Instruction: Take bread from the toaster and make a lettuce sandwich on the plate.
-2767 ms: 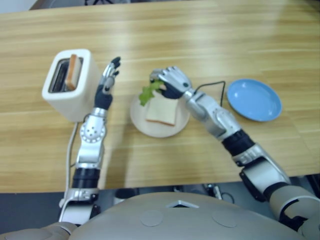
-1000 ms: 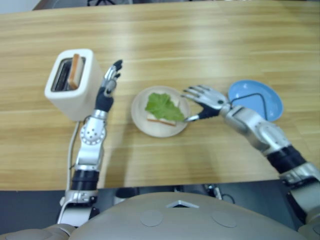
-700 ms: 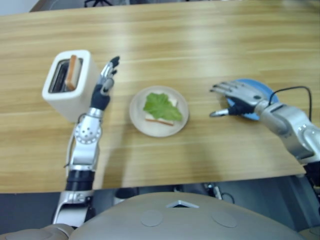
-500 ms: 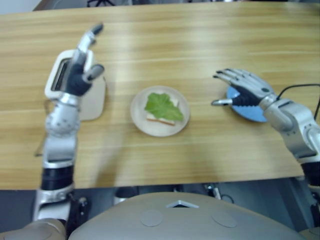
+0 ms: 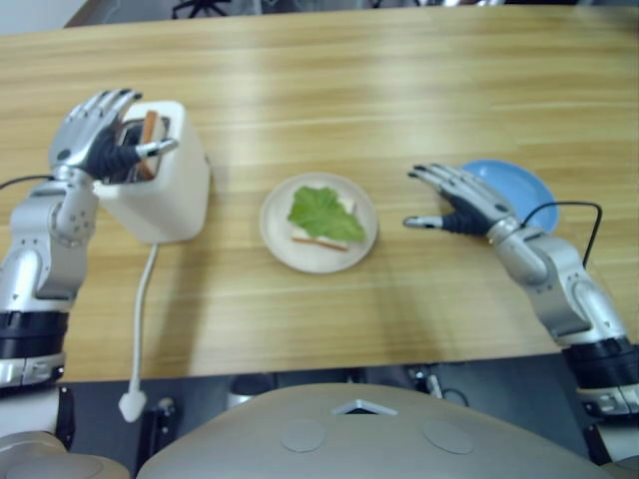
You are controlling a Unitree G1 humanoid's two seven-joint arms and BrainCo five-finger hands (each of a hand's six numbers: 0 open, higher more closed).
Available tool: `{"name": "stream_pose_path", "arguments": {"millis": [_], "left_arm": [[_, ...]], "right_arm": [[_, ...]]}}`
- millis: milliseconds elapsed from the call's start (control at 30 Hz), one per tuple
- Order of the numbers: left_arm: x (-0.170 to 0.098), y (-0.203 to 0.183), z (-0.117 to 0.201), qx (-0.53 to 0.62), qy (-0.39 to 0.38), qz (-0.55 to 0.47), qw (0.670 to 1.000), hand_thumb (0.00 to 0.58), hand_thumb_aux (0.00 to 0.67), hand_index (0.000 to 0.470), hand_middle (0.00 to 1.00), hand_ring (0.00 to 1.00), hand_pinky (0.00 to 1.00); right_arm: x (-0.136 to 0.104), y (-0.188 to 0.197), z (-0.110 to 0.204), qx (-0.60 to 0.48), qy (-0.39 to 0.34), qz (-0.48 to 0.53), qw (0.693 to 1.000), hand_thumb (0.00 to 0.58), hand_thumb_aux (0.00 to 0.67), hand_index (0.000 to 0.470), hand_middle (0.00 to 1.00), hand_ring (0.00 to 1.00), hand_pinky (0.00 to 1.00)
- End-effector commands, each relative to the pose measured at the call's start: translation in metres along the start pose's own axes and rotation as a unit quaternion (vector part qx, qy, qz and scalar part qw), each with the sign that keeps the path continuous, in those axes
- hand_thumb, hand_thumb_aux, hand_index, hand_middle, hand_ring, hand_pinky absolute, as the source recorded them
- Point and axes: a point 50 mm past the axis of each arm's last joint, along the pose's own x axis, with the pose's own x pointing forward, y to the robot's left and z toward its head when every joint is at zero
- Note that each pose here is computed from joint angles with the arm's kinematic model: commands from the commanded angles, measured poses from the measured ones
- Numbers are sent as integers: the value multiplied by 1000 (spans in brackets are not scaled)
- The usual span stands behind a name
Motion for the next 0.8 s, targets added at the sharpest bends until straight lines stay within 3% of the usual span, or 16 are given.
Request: {"name": "stream_pose_path", "arguments": {"millis": [33, 300, 667, 733, 767, 800], "left_arm": [[6, -14, -12, 38, 41, -26, 998, 0, 0, 0, 0, 0, 0], [8, -22, -20, 52, 77, -48, 995, 0, 0, 0, 0, 0, 0], [8, -28, -12, 38, 61, -64, 995, 0, 0, 0, 0, 0, 0], [8, -30, -10, 34, 57, -69, 995, 144, 89, 61, 0, 0, 0], [8, -32, -8, 31, 54, -74, 995, 144, 89, 61, 0, 0, 0], [8, -34, -7, 29, 52, -77, 995, 281, 189, 130, 0, 0, 0]], "right_arm": [[-2, 7, -1, 3, 6, 11, 1000, 0, 0, 0, 0, 0, 0], [-3, 12, 0, 6, 10, 18, 1000, 0, 0, 0, 0, 0, 0], [-3, 14, 0, 4, 15, 22, 1000, 0, 0, 0, 0, 0, 0], [-4, 14, -1, 3, 16, 22, 1000, 0, 0, 0, 0, 0, 0], [-4, 14, -1, 3, 16, 22, 1000, 0, 0, 0, 0, 0, 0], [-4, 14, -1, 3, 17, 22, 1000, 0, 0, 0, 0, 0, 0]]}}
